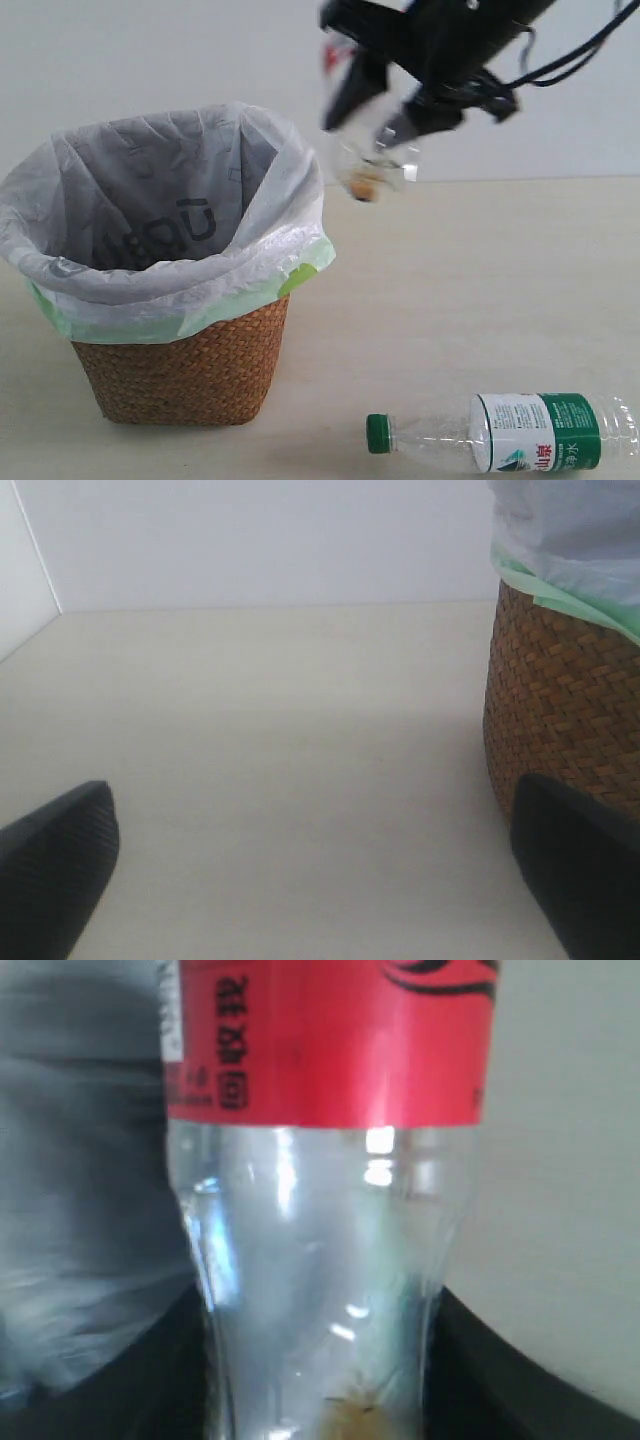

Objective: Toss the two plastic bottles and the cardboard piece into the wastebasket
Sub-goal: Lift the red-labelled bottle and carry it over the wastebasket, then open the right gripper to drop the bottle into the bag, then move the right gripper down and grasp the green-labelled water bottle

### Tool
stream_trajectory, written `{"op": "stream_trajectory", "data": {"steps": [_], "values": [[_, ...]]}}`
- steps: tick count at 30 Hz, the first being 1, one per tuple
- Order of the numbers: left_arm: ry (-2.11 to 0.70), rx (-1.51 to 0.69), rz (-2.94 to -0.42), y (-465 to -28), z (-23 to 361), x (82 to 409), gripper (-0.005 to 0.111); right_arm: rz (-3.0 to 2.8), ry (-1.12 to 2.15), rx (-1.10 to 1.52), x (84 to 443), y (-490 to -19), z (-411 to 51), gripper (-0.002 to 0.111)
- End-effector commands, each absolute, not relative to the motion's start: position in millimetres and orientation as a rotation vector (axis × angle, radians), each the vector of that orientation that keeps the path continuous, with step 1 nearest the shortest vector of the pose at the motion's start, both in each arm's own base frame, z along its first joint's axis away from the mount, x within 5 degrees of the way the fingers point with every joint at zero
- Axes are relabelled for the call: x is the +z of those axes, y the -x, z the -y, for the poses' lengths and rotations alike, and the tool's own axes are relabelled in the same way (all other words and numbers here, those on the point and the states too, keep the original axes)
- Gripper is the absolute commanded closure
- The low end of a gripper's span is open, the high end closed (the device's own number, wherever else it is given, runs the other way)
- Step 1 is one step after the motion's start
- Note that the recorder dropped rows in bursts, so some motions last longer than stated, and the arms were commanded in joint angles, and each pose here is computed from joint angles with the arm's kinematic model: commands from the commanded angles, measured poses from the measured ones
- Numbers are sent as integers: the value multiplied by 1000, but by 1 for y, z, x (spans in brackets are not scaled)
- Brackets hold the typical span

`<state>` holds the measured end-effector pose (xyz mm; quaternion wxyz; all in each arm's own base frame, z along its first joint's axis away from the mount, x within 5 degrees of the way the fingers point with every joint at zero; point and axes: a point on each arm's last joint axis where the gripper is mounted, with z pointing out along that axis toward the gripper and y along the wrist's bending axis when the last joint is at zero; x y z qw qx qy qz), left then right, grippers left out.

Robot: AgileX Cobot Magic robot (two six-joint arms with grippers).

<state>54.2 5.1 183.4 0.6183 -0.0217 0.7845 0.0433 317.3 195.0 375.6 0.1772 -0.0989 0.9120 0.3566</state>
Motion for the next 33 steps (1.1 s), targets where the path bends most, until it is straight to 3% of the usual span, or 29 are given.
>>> {"op": "stream_trajectory", "data": {"steps": [1,3,6,19,29,33], "values": [[61,97,-1791,-54,-5,185,-1,-2018,466,1610,433,-297,-235,98],[61,97,-1791,-54,-5,185,-1,-1994,444,1547,438,-296,-243,74],[61,97,-1791,-54,-5,185,-1,-2058,456,1458,431,-293,-250,8],[61,97,-1791,-54,-5,185,-1,-2144,610,1225,417,-293,-246,12],[61,97,-1791,-54,-5,185,-1,-2579,651,230,380,-301,-188,13],[61,97,-1791,-54,-5,185,-1,-2587,740,130,368,-298,-181,13]]}}
